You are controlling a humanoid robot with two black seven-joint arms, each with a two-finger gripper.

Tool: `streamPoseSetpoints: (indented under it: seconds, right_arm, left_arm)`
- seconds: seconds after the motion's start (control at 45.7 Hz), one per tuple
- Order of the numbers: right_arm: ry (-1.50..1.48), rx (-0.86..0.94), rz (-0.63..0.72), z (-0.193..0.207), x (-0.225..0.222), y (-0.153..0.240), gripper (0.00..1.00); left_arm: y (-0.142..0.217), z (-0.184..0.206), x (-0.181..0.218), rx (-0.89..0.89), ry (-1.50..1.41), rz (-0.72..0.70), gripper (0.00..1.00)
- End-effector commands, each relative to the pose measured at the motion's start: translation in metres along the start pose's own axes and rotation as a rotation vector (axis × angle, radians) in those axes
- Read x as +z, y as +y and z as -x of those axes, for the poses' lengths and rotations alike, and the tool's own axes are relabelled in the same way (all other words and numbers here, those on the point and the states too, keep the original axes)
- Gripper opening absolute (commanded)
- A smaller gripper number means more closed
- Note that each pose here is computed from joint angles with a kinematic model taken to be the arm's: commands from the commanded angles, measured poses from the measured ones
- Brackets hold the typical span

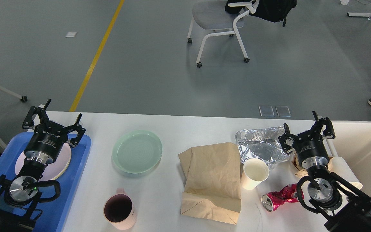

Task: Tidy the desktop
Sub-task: 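Raise the left gripper up and away from the blue tray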

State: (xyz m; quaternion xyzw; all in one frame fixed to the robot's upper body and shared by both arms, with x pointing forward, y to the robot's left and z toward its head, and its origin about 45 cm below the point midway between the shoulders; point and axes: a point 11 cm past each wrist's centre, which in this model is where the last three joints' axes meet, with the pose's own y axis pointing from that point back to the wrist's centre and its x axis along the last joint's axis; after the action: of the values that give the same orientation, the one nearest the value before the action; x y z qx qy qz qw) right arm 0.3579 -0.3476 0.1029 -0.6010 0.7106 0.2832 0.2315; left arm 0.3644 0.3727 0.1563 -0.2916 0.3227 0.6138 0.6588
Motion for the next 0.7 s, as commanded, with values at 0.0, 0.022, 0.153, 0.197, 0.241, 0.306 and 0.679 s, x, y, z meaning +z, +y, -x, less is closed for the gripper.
streamPoseSetpoints:
  seconds: [0.0, 0.022, 0.153, 0.197, 0.241, 0.306, 0.679]
  right_arm:
    - [0.0, 0.0, 0.0, 0.0, 0.0, 0.0, 1.0]
    - [0.0, 0.0, 0.0, 0.0, 0.0, 0.0, 1.0]
    - [0.0, 0.0, 0.0, 0.0, 0.0, 0.0, 1.0]
    - [0.0, 0.0, 0.0, 0.0, 0.0, 0.0, 1.0]
    - [0.0, 0.0, 0.0, 0.0, 0.0, 0.0, 1.0]
    - [0.0, 0.0, 0.0, 0.0, 0.0, 0.0, 1.0]
    - [0.001, 0.001, 0.0, -0.001, 0.0, 0.0, 1.0]
  left_arm:
    - [0.001, 0.0, 0.0, -0.004, 0.001, 0.001, 0.96]
    - [0.001, 0.0, 0.0, -0.005, 0.001, -0.001, 0.96]
    - [0.0, -0.001, 0.003, 0.004, 0.004, 0.011, 0.96]
    - [0.001, -0.001, 0.002, 0.005, 0.006, 0.009, 0.96]
    - [0.0, -0.001, 0.002, 0.003, 0.005, 0.008, 0.96]
    - [0.0, 0.0, 0.0, 0.001, 0.001, -0.002, 0.96]
    - [-0.036, 0.028, 0.05, -0.063, -0.2, -0.116, 0.96]
